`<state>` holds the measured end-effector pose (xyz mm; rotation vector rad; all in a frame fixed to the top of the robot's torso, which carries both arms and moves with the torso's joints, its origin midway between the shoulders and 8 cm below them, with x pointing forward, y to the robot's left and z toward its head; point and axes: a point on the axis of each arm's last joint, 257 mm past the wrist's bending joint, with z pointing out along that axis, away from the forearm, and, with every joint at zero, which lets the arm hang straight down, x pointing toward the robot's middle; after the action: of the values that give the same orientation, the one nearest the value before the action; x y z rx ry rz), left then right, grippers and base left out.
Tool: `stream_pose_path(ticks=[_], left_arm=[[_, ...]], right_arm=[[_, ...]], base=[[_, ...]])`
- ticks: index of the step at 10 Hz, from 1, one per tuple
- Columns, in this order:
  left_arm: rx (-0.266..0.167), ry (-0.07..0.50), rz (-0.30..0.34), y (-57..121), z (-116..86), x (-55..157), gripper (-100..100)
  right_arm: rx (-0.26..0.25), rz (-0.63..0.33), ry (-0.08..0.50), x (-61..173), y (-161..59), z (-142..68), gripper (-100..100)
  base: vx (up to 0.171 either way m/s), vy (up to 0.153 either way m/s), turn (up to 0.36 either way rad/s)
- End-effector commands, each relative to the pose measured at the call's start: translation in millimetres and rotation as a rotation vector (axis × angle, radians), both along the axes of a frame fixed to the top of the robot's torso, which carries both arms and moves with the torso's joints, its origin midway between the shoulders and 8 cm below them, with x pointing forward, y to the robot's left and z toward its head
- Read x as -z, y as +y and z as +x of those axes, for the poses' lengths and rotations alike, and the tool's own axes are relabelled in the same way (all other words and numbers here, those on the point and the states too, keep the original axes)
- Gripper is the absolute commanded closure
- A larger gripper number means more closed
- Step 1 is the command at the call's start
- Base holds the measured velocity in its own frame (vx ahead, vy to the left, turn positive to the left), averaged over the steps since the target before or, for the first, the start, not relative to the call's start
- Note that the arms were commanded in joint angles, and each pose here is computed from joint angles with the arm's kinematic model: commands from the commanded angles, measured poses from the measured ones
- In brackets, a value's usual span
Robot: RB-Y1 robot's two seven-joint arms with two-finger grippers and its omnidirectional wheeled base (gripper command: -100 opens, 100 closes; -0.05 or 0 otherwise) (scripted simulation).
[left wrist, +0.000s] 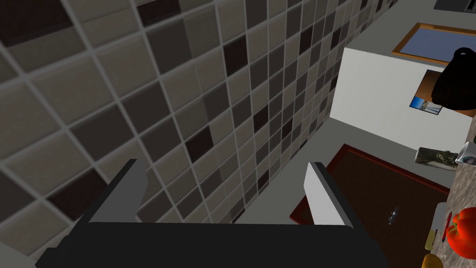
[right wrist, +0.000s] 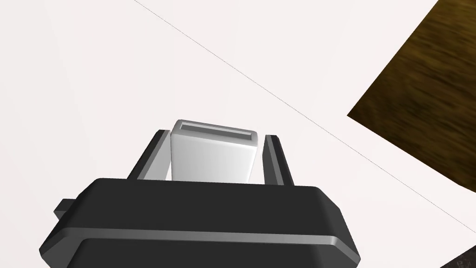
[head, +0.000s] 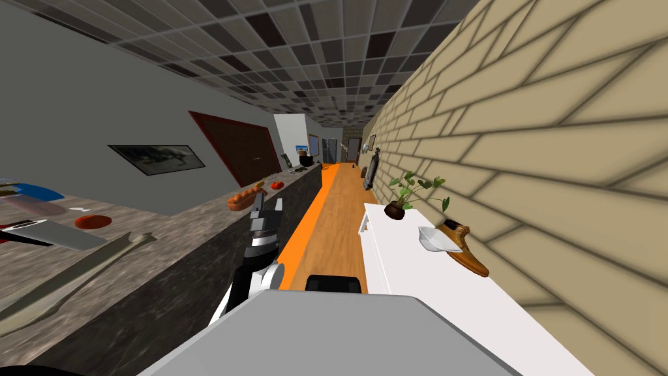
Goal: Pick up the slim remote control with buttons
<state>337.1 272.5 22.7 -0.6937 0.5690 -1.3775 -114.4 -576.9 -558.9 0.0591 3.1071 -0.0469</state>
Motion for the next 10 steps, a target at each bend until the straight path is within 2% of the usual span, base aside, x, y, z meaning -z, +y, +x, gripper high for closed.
stream_pose_path(ticks=[1, 4, 5, 6, 8, 9, 10], left_arm=[[0.000, 0.000, 0.000, 0.0, 0, 0, 0], [0.000, 0.000, 0.000, 0.0, 0, 0, 0], [0.000, 0.000, 0.000, 0.0, 0, 0, 0], [0.000, 0.000, 0.000, 0.0, 0, 0, 0], [0.000, 0.000, 0.000, 0.0, 0, 0, 0], [0.000, 0.000, 0.000, 0.0, 0, 0, 0], [0.000, 0.000, 0.000, 0.0, 0, 0, 0]], right_arm=[[0.000, 0.000, 0.000, 0, 0, 0, 100], [0.004, 0.003, -0.001, 1, 1, 0, 100], [0.005, 0.003, -0.002, 1, 1, 0, 0], [-0.010, 0.014, -0.005, -8, -5, 3, 100], [-0.019, 0.014, -0.006, -21, -17, 6, 100], [-0.012, 0.011, -0.006, -18, -15, 6, 100], [-0.013, 0.012, -0.006, -18, -16, 6, 0]], base=[[0.000, 0.000, 0.000], [0.000, 0.000, 0.000], [0.000, 0.000, 0.000], [0.000, 0.000, 0.000], [0.000, 0.000, 0.000], [0.000, 0.000, 0.000], [0.000, 0.000, 0.000]])
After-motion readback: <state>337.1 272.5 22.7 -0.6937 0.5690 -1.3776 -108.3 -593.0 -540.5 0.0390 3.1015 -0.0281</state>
